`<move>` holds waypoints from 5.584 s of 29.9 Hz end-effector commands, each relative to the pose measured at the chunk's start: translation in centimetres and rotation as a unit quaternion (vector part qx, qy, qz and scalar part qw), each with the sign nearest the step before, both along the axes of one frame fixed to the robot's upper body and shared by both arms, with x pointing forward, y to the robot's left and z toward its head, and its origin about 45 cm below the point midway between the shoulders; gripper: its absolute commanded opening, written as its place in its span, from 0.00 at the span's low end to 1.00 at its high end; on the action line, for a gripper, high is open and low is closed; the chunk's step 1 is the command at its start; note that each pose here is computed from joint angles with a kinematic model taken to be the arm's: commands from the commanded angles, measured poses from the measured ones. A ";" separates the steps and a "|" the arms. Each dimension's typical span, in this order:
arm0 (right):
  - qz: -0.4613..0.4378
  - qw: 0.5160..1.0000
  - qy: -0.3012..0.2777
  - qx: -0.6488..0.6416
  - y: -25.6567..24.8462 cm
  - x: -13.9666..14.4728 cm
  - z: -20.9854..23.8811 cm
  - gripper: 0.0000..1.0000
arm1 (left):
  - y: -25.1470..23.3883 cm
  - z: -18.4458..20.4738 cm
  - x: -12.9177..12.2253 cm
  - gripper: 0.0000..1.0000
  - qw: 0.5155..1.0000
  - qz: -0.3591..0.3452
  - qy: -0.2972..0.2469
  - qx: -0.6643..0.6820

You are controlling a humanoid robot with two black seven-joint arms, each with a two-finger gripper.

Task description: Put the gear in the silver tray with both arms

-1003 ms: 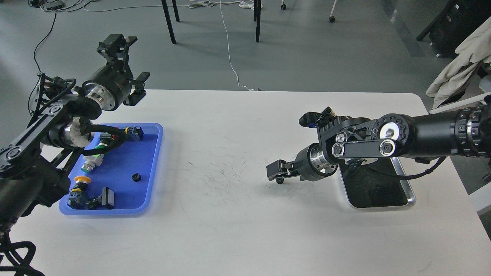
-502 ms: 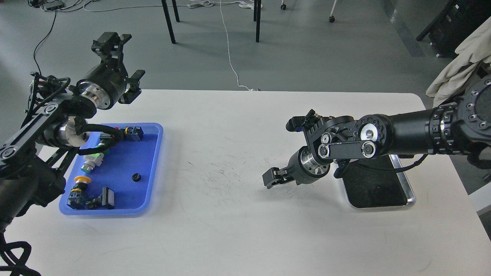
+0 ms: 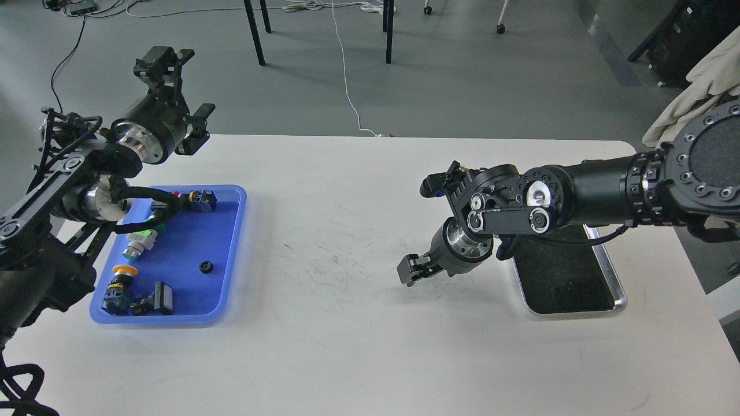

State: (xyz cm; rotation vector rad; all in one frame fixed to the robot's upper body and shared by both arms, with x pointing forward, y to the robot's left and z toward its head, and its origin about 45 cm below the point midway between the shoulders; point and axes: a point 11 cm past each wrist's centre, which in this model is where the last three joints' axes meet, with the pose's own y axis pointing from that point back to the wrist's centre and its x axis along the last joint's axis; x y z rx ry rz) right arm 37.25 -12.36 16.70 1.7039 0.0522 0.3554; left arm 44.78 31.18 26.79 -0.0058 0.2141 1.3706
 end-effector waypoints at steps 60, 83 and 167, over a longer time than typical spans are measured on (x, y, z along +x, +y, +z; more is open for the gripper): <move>-0.088 0.995 0.013 0.052 0.0 0.8 -1.8 0.69 | 0.5 0.1 -0.1 0.98 1.000 0.004 -0.004 0.003; -0.098 0.995 0.006 0.032 -0.7 1.1 -2.0 0.26 | 0.4 0.2 -0.1 0.98 1.000 0.003 -0.006 0.002; -0.315 0.920 -0.121 0.198 -17.5 8.1 7.1 0.95 | 0.0 -0.4 0.0 0.98 1.000 -0.003 0.004 0.016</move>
